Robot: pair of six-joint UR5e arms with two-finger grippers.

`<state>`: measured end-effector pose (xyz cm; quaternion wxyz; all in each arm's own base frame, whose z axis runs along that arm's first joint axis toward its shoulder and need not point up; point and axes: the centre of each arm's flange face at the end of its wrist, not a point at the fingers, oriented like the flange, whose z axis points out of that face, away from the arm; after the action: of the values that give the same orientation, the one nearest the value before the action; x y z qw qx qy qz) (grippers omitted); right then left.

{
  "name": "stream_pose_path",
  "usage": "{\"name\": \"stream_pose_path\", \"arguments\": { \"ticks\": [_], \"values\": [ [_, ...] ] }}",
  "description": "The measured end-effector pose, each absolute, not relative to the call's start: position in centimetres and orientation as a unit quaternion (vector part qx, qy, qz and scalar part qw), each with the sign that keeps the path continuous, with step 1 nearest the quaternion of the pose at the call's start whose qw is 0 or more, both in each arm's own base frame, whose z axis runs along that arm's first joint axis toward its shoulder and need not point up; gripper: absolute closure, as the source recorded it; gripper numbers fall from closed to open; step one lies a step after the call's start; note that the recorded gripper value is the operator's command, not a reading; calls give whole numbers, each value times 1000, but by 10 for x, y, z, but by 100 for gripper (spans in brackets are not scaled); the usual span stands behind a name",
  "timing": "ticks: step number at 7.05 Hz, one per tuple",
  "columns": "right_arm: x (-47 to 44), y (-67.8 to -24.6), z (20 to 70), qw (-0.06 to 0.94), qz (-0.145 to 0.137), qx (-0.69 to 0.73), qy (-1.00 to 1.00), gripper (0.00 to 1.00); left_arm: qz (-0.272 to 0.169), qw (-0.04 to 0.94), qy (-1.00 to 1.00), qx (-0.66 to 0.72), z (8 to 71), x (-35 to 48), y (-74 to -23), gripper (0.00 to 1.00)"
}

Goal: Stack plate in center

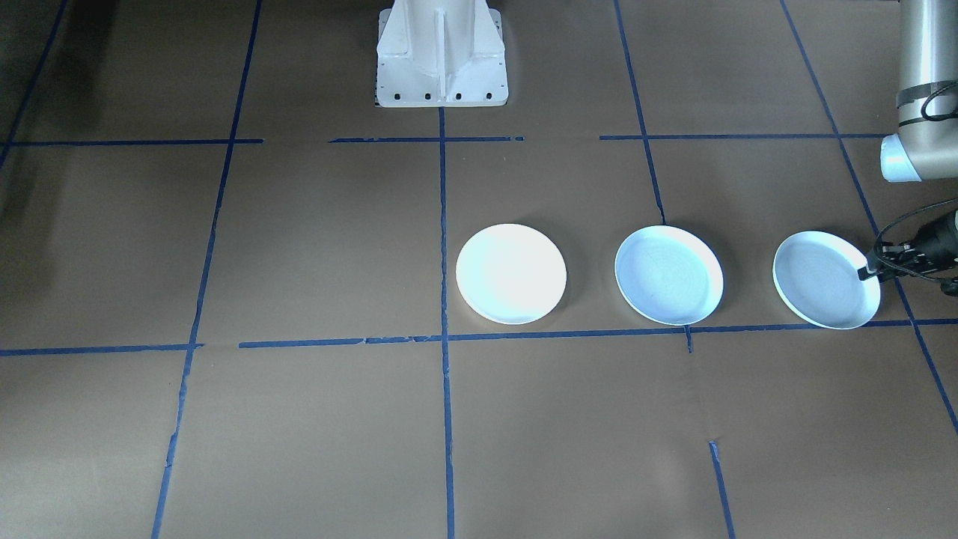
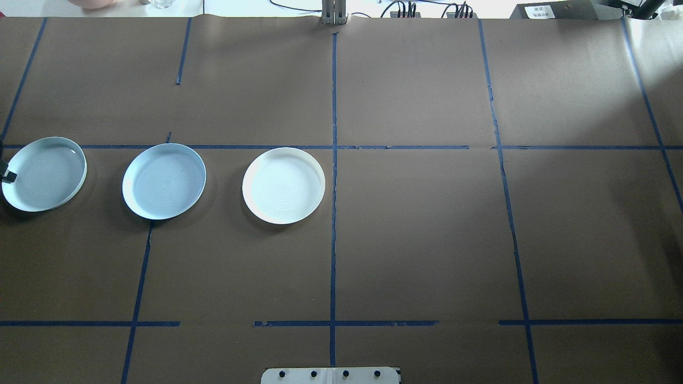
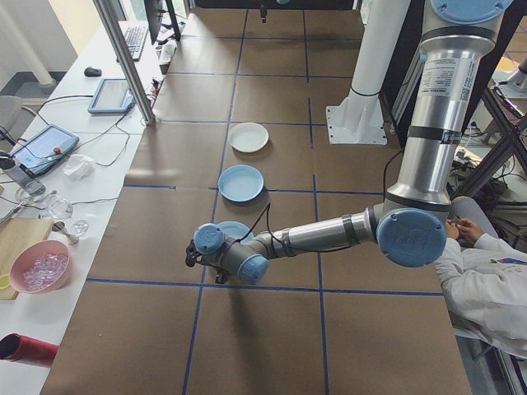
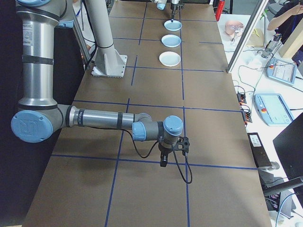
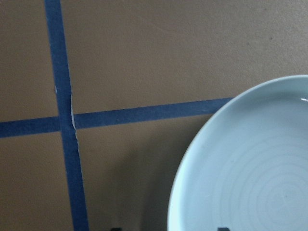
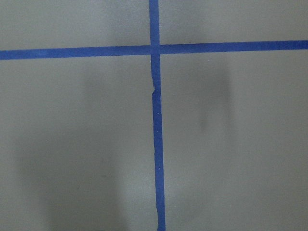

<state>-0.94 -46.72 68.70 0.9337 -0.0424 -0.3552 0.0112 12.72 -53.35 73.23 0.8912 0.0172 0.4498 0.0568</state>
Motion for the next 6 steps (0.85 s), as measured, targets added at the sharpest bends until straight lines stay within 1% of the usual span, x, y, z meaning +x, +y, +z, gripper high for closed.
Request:
{"name": "stream_pose_path", "arguments": {
  "ticks": [2,6],
  "values": [
    [-9,-467,687,934,11,-42,-355,0,60,886,459,21,727,123,-529,100],
    [-9,-467,687,934,11,-42,-355,0,68,853,516,40,690,92,-505,100]
  ]
}}
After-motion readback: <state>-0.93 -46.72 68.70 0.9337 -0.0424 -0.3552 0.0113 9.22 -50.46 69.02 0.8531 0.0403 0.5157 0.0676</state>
